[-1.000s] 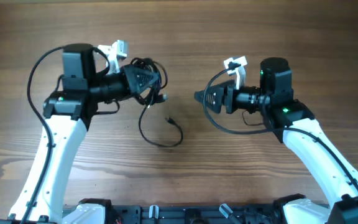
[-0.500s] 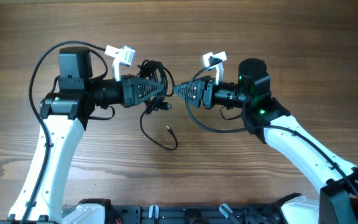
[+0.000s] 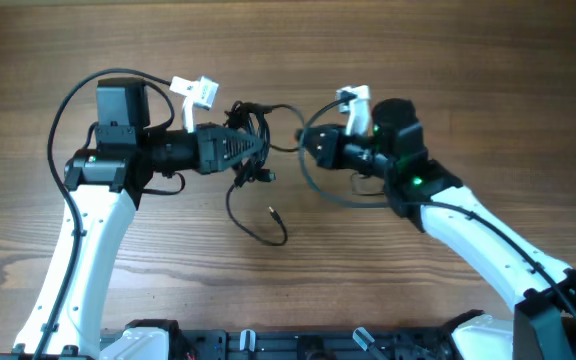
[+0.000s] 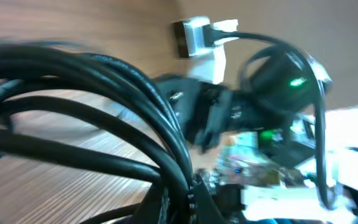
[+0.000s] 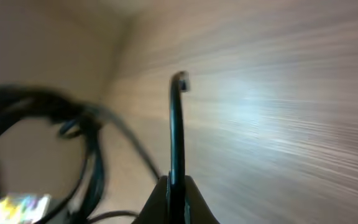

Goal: Untangle cables

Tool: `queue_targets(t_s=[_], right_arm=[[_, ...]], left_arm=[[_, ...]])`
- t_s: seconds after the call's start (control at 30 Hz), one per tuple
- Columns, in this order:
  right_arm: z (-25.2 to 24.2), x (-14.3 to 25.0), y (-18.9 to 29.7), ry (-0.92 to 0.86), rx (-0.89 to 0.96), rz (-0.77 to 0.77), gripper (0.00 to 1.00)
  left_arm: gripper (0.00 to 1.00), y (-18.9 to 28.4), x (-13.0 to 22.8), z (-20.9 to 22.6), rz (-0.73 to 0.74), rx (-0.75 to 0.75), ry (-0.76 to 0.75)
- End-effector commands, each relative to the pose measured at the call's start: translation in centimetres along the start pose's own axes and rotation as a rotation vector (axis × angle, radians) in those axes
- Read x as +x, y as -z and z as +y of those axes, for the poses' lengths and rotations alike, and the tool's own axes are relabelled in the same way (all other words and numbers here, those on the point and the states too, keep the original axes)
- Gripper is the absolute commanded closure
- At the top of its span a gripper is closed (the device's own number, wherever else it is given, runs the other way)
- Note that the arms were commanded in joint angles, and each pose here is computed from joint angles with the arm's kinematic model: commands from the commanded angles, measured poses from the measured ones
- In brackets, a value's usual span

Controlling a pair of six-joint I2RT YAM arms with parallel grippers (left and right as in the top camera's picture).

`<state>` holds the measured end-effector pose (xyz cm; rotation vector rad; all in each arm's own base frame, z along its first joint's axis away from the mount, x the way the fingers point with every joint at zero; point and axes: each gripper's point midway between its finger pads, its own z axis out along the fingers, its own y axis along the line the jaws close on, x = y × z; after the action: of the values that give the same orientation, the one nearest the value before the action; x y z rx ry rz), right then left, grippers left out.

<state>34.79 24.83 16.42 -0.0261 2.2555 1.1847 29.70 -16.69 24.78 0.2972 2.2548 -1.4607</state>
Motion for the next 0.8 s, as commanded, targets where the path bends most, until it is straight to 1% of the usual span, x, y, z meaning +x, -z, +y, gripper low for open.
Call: queue_targets(t_s=[0.0,0.03,0.07,0.13,0.2,0.23,0.3,0.33,0.37,0.43,0.47,0.5,0.6,0.63,0.7,0.73,0.77], right_arm=[[-8.4,-3.5,3.2,-0.024,0.258,-0.106,0.96],[-10.7,-4.1,4.7,-0.057,0.314,-0.117,0.96],[-12.5,-4.5,6.0,-0.080,0.356,-0.127,0.96],[-17.6,-5.7,10.6,-0.202,0.470,-0.188,0.96],[-20.4,-6.6,13.7,-0.279,0.522,-0.248,0.96],[-21.3,-7.0,15.0,-0.305,0.528,-0.274,0.96],[-21.7,-7.7,16.1,-0.321,0.498,-0.306,0.96],[-22.0,-8.0,16.7,-0.325,0.502,-0.325,0.96],[-22.3,-8.2,17.1,-0.327,0.512,-0.337,0.96],[-23.6,-8.3,18.2,-0.337,0.595,-0.370,0.96],[-24.5,-8.3,18.9,-0.344,0.660,-0.392,0.96],[-25.9,-8.0,20.2,-0.372,0.766,-0.424,0.96],[-28.4,-7.1,23.4,-0.402,0.999,-0.473,0.96],[-28.9,-7.0,24.3,-0.401,1.057,-0.492,0.96],[-29.6,-7.0,26.1,-0.398,1.162,-0.529,0.96],[-29.9,-6.8,27.3,-0.402,1.227,-0.551,0.96],[-30.5,-6.4,29.4,-0.443,1.328,-0.610,0.96]], left_arm=[[0.96,1.4,-0.4,5.8,-0.046,-0.362,0.037],[0.96,2.0,-0.4,7.3,-0.056,-0.454,0.046],[0.96,2.5,-0.4,8.2,-0.064,-0.516,0.048],[0.96,3.6,-0.6,9.9,-0.083,-0.632,0.049],[0.96,5.0,-0.8,11.5,-0.107,-0.751,0.059],[0.96,5.8,-0.8,12.4,-0.130,-0.820,0.095],[0.96,7.4,-0.6,13.9,-0.180,-0.937,0.176],[0.96,8.5,-0.3,15.1,-0.219,-1.017,0.237],[0.96,9.1,0.0,15.8,-0.238,-1.065,0.271],[0.96,9.9,0.4,17.4,-0.254,-1.148,0.323],[0.96,10.4,0.6,18.1,-0.263,-1.189,0.347],[0.96,11.2,0.8,19.2,-0.292,-1.236,0.403],[0.96,12.7,0.8,21.2,-0.321,-1.263,0.472],[0.96,12.7,0.7,21.5,-0.317,-1.228,0.483],[0.96,11.3,0.1,21.0,-0.278,-1.087,0.449],[0.96,11.0,-0.1,20.8,-0.276,-1.050,0.446],[0.96,11.1,-0.1,20.8,-0.279,-1.038,0.453]])
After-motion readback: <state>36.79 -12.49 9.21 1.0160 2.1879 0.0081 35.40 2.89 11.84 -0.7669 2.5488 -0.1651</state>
